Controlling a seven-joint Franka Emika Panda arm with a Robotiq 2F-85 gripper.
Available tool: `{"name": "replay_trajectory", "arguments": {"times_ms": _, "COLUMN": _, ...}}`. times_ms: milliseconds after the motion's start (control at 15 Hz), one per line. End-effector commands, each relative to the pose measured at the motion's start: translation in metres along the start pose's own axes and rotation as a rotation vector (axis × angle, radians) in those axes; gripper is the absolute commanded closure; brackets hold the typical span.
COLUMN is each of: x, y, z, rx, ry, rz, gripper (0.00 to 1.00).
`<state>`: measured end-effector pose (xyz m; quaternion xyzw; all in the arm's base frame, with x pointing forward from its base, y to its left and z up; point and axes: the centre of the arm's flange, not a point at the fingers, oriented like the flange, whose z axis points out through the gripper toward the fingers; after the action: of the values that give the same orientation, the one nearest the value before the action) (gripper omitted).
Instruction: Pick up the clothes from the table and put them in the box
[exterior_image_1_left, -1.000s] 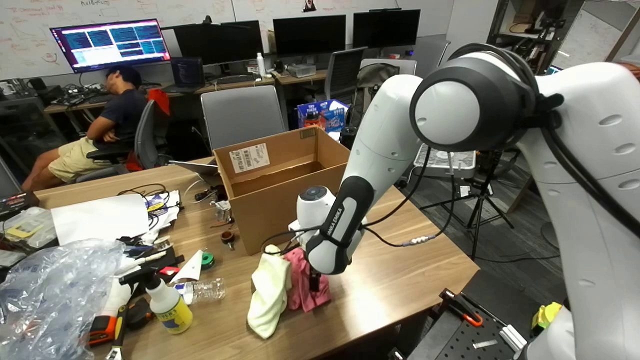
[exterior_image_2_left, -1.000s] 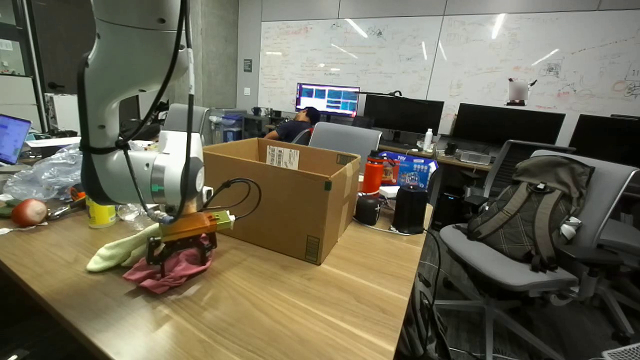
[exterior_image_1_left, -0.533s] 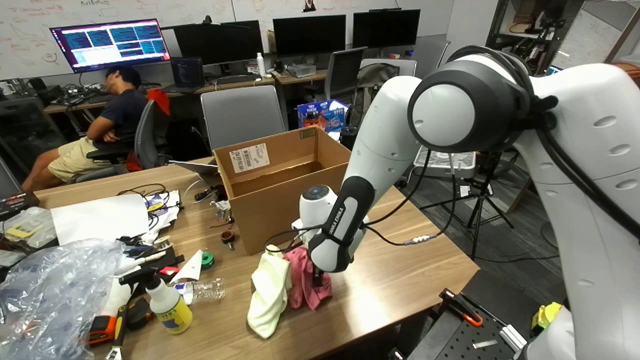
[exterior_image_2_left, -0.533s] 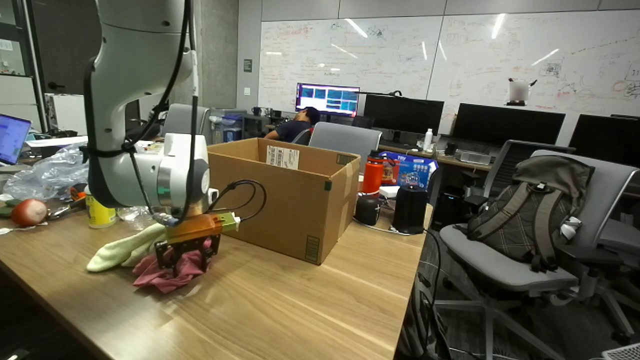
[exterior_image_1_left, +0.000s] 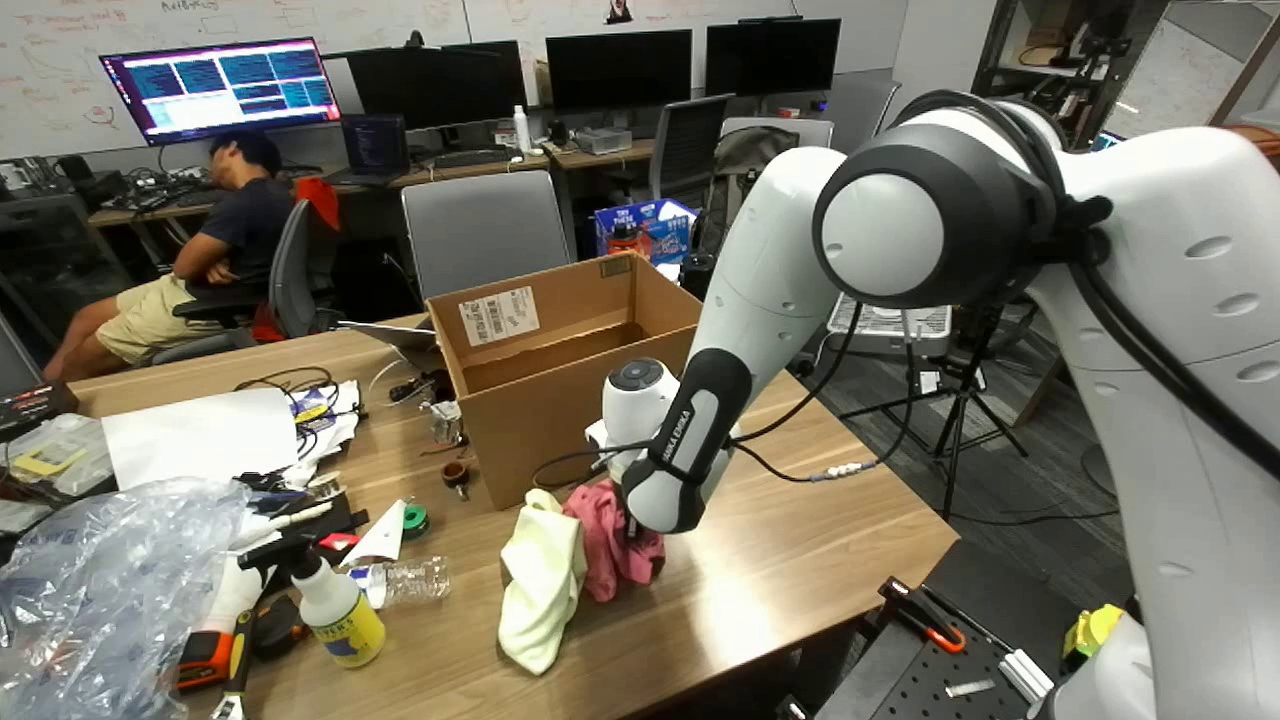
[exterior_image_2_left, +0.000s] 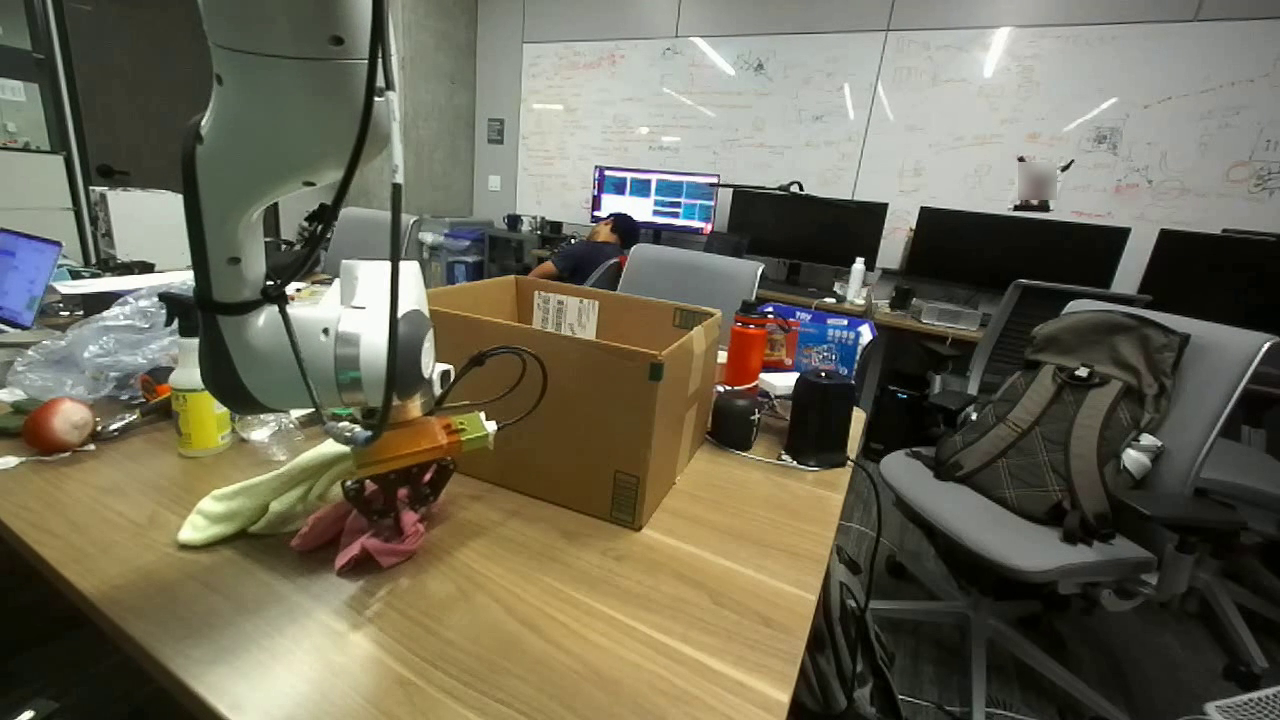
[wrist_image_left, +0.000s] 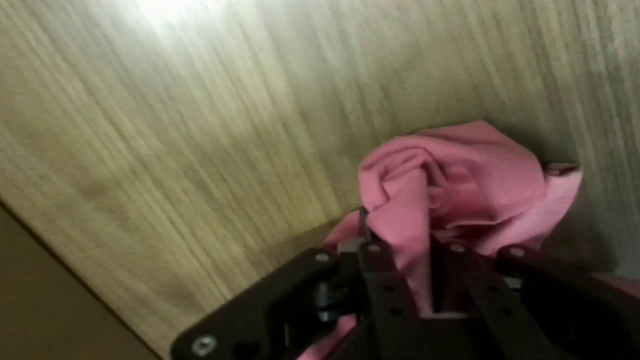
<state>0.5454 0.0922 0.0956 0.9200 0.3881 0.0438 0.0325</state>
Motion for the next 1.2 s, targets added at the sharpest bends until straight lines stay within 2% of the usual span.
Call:
{"name": "replay_trajectory", "arguments": {"times_ms": 0, "x": -0.003, "y": 0.019, "z": -0.04, "rx": -0.081, "ry": 0.073, "rz": 0.076, "gripper": 0.97}}
{"name": "replay_trajectory", "arguments": {"times_ms": 667, "x": -0.032, "y": 0.095, "z": -0.203, "rx": -0.328, "ry": 0.299, "rz": 0.306, "gripper": 0.97}}
{"name": "replay_trajectory", "arguments": {"times_ms": 1133, "x": -0.036, "y": 0.104, "z": -0.297, "rx": -0.461, "ry": 0.433, "rz": 0.348, "gripper": 0.97}}
